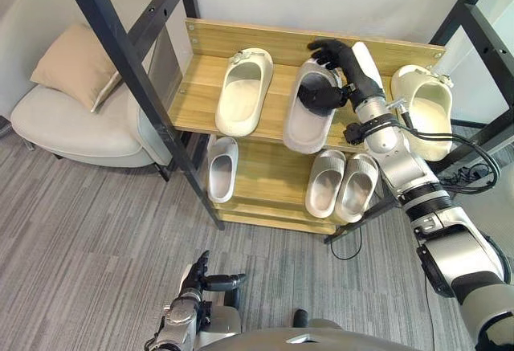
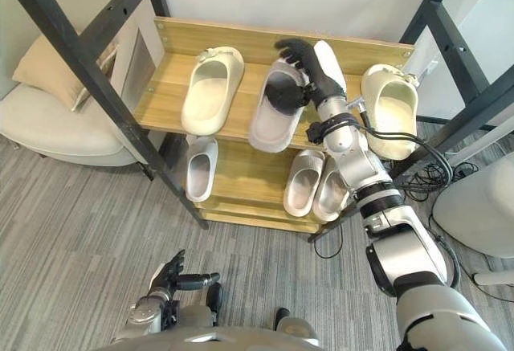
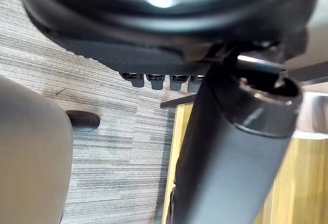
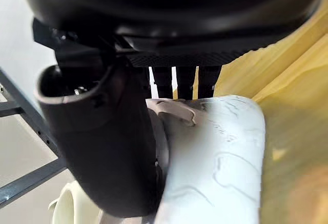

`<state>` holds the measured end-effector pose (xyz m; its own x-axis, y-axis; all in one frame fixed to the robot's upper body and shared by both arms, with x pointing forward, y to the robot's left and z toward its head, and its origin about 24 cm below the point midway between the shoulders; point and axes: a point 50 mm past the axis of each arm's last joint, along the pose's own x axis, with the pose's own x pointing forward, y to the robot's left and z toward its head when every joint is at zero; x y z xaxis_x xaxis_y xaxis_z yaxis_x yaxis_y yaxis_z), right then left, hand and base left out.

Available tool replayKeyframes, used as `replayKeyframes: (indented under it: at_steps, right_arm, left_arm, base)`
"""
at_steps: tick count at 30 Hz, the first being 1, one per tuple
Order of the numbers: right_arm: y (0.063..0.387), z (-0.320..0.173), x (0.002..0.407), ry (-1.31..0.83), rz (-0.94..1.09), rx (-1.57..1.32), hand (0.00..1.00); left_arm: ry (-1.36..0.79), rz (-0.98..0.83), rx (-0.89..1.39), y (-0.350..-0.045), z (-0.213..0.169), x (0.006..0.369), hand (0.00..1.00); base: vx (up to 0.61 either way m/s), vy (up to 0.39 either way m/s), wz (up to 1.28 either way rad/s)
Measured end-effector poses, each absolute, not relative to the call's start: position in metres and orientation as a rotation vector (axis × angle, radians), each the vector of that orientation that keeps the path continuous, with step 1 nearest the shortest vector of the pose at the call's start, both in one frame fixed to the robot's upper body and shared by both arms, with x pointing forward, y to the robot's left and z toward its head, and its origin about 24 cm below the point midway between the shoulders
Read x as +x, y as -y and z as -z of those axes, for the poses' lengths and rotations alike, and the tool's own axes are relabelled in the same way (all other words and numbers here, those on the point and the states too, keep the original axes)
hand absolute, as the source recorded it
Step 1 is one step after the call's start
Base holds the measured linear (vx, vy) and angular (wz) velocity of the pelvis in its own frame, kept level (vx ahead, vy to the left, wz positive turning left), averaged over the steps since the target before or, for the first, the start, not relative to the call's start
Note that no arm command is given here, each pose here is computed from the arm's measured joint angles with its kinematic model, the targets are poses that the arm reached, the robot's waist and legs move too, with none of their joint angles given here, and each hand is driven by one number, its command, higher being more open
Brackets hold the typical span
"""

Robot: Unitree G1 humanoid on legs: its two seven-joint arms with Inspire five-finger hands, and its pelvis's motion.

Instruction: Organize the slippers on the shoe rack

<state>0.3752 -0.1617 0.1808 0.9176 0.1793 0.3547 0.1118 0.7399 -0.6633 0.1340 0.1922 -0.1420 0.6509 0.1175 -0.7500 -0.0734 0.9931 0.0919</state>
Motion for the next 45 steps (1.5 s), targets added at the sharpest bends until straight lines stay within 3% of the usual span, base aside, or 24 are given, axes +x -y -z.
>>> replayKeyframes:
  at_steps: [9, 16, 27, 32, 38, 45]
  right_arm:
    - [0.16, -0.182, 0.374, 0.425, -0.051, -0.74, 0.0]
    - [0.155, -0.17, 0.349, 0.471, -0.095, -0.688, 0.0]
    - [0.168, -0.228, 0.273, 0.897, 0.014, -0.544, 0.0]
    - [0.169, -0.226, 0.24, 0.99, 0.043, -0.459, 0.0]
    - [0.17, -0.194, 0.22, 0.866, 0.005, -0.208, 0.0]
    - [0.132, -0.138, 0.203, 0.587, -0.27, 0.014, 0.0]
  left_arm:
    - [-0.851, -0.11, 0.054, -0.192, 0.141, 0.135, 1.0]
    - [-0.858, -0.11, 0.056, -0.193, 0.142, 0.133, 1.0]
    - [-0.912, -0.103, 0.058, -0.189, 0.148, 0.123, 1.0]
    - [-0.935, -0.096, 0.062, -0.187, 0.15, 0.119, 1.0]
    - [-0.955, -0.082, 0.065, -0.184, 0.153, 0.114, 1.0]
    - [-0.965, -0.068, 0.074, -0.183, 0.154, 0.112, 1.0]
  base:
    - [0.0, 0.001, 0.02]
    - [0.0, 0.0, 0.0]
    - [0.0, 0.0, -0.01]
    - [-0.04, -0.015, -0.03]
    - [-0.05, -0.032, -0.02]
    - [-0.01, -0.015, 0.03]
